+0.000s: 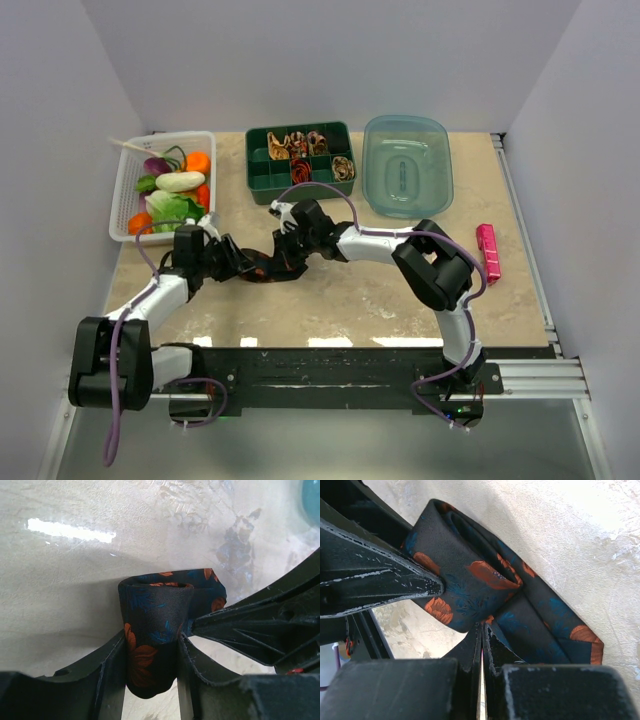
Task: Roll the ties
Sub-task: Roll the tie at the center of the board.
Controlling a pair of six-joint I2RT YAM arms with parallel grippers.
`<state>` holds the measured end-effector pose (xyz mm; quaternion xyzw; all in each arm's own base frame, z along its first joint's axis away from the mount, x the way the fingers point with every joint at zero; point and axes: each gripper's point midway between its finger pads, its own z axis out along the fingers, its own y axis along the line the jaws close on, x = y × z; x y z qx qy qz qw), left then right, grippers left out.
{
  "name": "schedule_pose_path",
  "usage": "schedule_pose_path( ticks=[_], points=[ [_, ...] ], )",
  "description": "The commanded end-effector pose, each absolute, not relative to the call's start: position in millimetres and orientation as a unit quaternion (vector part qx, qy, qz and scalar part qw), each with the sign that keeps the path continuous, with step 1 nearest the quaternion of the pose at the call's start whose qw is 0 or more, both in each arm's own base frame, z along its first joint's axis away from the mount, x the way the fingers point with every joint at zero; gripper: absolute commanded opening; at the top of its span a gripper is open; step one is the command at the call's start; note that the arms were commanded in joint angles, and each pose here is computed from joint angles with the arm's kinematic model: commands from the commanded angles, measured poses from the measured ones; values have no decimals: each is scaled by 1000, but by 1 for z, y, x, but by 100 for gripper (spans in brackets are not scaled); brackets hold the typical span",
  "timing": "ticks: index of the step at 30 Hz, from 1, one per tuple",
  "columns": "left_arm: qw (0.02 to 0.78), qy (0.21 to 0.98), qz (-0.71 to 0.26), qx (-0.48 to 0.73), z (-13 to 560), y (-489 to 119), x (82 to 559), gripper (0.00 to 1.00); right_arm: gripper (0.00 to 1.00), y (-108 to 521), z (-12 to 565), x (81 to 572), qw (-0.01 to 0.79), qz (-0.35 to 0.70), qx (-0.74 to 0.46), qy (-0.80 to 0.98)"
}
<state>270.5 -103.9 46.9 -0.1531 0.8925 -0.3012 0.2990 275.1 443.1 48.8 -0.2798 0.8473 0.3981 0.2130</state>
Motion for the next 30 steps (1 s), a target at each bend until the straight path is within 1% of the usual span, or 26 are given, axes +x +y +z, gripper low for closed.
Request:
schedule_pose_path(
  ticks=[1, 5, 8, 22, 29, 30],
  points=[
    [308, 915, -226, -130, 57, -96, 276, 17, 0, 452, 67, 275, 221, 416, -283, 836],
    [312, 922, -199, -110, 67, -102, 283, 16, 0, 454, 69, 278, 223, 417, -282, 835],
    [302, 929, -188, -104, 66, -104, 283, 14, 0, 456, 70, 280, 224, 417, -282, 835],
    [288, 943, -135, -96, 62, -97, 283, 11, 0, 464, 72, 289, 234, 412, -278, 835],
    [292, 946, -113, -83, 67, -105, 284, 10, 0, 479, 70, 282, 228, 419, -286, 831],
    [295, 947, -91, -88, 67, -100, 285, 10, 0, 481, 68, 281, 226, 420, -288, 831]
  ],
)
